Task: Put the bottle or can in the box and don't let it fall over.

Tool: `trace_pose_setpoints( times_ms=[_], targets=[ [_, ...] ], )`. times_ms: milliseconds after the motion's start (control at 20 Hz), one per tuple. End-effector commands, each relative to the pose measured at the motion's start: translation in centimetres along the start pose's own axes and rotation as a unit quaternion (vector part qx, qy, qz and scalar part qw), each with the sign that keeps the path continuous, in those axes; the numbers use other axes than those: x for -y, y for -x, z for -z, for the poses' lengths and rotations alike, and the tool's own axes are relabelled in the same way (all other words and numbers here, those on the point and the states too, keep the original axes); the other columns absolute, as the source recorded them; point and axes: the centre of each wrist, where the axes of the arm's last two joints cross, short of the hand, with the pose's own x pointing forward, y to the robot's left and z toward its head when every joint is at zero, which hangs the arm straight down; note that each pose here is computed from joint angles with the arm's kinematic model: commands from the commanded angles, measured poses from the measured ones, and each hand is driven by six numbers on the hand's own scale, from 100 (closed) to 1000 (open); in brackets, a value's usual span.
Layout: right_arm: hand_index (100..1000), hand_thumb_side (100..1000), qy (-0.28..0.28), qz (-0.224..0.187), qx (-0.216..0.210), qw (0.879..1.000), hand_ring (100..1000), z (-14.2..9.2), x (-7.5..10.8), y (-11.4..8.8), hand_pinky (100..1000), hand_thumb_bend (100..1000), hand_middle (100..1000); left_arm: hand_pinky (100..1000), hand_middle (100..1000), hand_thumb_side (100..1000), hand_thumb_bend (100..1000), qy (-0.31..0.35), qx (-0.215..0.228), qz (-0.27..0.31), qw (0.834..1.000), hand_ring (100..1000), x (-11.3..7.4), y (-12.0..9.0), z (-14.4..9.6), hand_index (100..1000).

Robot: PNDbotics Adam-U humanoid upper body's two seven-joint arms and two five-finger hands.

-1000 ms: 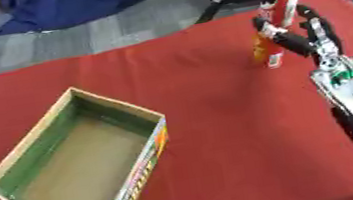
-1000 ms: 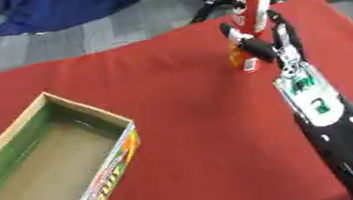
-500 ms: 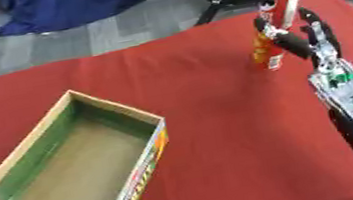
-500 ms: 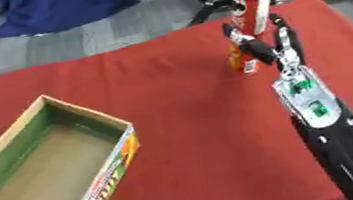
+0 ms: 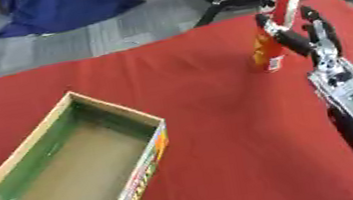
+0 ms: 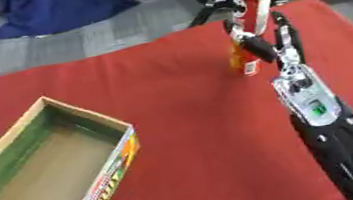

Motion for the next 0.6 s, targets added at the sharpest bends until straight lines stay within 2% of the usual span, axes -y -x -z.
trace_pose_setpoints(
  times_ms=[50,300,600],
  targets=[
    [1000,520,0.005,0.003,0.019,1.000,1000,0.6,0.4,-1.4,822,649,981,843,819,944,115,0.001,0.017,0.014,1.000,876,-0.6,-1.0,0.5,816],
    [1000,520,-0.001,0.006,0.019,1.000,1000,1.0,0.0,-1.8,821,649,981,843,819,945,115,0.003,0.016,0.014,1.000,877,-0.5,-0.9,0.5,816],
    [1000,506,0.016,0.006,0.009,1.000,1000,1.7,0.0,-1.7,820,653,983,843,820,946,115,0.003,0.015,0.013,1.000,877,-0.5,-0.9,0.5,815]
  ],
)
